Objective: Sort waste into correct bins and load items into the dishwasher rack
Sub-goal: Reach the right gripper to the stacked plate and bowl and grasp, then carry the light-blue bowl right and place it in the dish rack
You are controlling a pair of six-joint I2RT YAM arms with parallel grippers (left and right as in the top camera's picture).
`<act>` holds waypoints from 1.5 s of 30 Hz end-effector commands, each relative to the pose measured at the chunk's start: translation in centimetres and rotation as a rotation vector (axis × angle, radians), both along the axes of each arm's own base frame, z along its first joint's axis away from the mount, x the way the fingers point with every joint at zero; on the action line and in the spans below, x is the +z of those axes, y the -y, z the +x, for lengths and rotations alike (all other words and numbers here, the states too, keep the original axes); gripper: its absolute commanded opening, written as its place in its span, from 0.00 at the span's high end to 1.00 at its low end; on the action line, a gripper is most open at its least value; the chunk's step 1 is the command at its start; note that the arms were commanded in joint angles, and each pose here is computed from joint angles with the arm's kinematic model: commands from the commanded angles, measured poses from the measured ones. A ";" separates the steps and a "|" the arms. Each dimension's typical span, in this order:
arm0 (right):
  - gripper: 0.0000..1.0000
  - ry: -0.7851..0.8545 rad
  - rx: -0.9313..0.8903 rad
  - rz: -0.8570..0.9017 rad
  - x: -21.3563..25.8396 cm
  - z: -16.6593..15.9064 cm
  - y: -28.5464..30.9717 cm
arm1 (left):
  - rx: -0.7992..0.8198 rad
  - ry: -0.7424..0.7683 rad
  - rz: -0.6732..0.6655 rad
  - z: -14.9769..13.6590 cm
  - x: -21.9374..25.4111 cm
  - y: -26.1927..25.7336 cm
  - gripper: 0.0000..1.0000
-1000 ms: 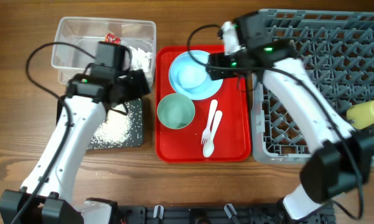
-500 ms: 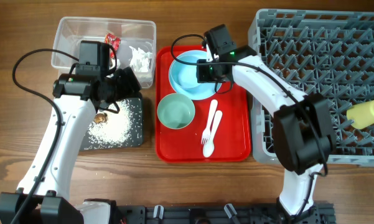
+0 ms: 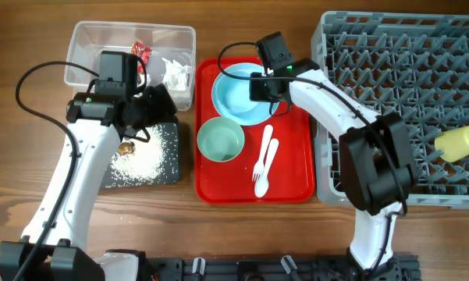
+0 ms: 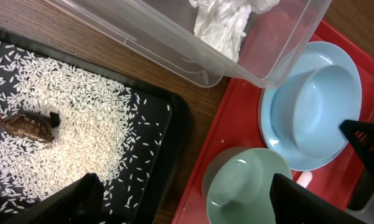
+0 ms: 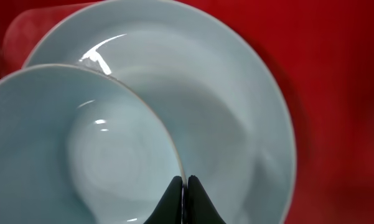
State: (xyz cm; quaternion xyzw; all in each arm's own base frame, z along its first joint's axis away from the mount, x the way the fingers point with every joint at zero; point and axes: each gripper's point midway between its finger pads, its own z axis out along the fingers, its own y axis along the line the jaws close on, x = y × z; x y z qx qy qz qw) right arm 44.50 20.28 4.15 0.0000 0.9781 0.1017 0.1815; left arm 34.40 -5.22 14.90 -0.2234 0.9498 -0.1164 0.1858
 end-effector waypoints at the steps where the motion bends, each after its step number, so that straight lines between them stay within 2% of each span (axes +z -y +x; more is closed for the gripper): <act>1: 0.96 0.125 0.009 -0.044 4.8 1.9 2.9 | 0.012 0.021 -0.016 0.0 0.9 0.0 0.13; 4: 0.96 0.238 -0.009 -0.102 9.3 2.6 5.4 | 0.012 0.021 -0.016 0.0 0.9 0.0 0.13; 12: 0.96 0.639 -0.127 -0.421 25.4 2.8 16.9 | 0.012 0.023 -0.016 0.1 0.9 0.0 0.13; 18: 0.96 0.729 -0.199 -0.717 31.0 2.0 25.3 | 0.012 0.025 -0.016 0.1 0.9 0.0 0.13; 23: 0.96 0.644 -0.224 -1.012 32.2 1.5 32.5 | 0.012 0.025 -0.016 0.1 0.9 0.0 0.13; 27: 0.96 0.591 -0.290 -1.142 32.4 1.4 37.3 | 0.012 0.025 -0.016 0.1 0.9 0.0 0.13; 32: 0.96 0.417 -0.291 -1.324 30.0 1.7 42.3 | 0.013 0.025 -0.016 0.1 0.9 0.0 0.13; 36: 0.96 0.256 -0.460 -1.482 27.7 1.1 47.3 | 0.012 0.024 -0.016 0.1 0.9 0.0 0.14; 40: 0.96 0.171 -0.524 -1.550 25.7 1.0 49.5 | 0.013 0.025 -0.016 0.1 0.9 0.0 0.14; 45: 0.96 0.096 -0.493 -1.573 22.0 1.9 50.8 | 0.012 0.025 -0.016 0.1 0.9 0.0 0.14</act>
